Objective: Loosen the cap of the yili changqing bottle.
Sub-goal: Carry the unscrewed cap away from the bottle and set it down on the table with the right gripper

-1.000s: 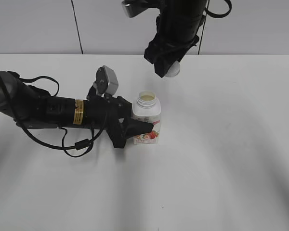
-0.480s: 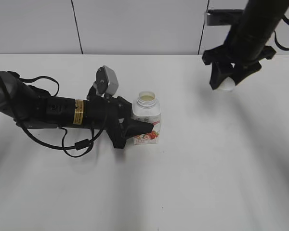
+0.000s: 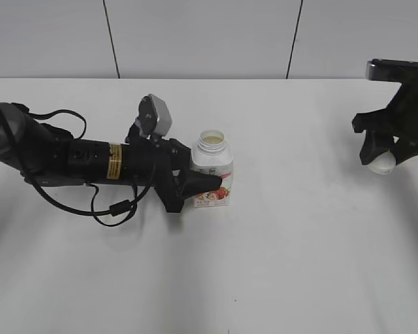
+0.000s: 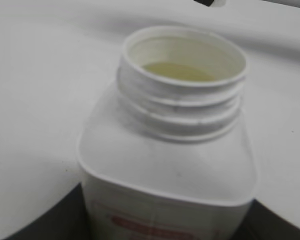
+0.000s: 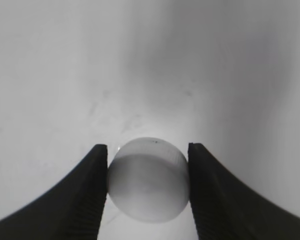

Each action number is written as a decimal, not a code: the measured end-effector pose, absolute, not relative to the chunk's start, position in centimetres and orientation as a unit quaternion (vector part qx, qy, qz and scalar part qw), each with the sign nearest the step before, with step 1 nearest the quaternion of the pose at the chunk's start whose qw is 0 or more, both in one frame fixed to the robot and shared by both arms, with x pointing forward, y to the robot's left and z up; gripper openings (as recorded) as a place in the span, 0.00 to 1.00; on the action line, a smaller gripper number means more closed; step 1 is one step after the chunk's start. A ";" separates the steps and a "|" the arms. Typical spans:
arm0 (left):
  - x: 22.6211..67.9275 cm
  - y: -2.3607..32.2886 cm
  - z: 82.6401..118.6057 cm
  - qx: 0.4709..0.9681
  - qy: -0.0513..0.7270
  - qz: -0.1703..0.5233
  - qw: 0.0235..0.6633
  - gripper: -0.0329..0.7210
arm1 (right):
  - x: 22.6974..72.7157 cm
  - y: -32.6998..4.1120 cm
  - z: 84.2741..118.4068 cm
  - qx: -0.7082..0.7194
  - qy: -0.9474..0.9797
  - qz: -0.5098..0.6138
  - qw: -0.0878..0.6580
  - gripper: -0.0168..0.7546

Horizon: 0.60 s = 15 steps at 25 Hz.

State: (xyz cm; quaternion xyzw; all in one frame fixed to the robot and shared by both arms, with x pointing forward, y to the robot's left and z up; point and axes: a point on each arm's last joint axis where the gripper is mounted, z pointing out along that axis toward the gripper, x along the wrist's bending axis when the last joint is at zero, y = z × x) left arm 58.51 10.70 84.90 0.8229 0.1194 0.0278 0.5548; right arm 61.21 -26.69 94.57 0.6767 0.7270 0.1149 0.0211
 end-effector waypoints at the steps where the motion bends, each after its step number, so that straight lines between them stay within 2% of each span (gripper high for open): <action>1: 58.5 10.7 84.9 0.823 0.119 0.028 0.555 0.54 | 61.1 -27.2 94.1 0.684 0.719 0.119 0.024 0.52; 7: 58.5 10.7 84.9 0.823 0.120 0.028 0.555 0.54 | 60.7 -28.7 91.6 0.713 0.692 0.115 0.015 0.52; 15: 58.5 10.7 84.9 0.823 0.121 0.028 0.555 0.54 | 61.0 -28.7 89.1 0.721 0.685 0.104 0.001 0.52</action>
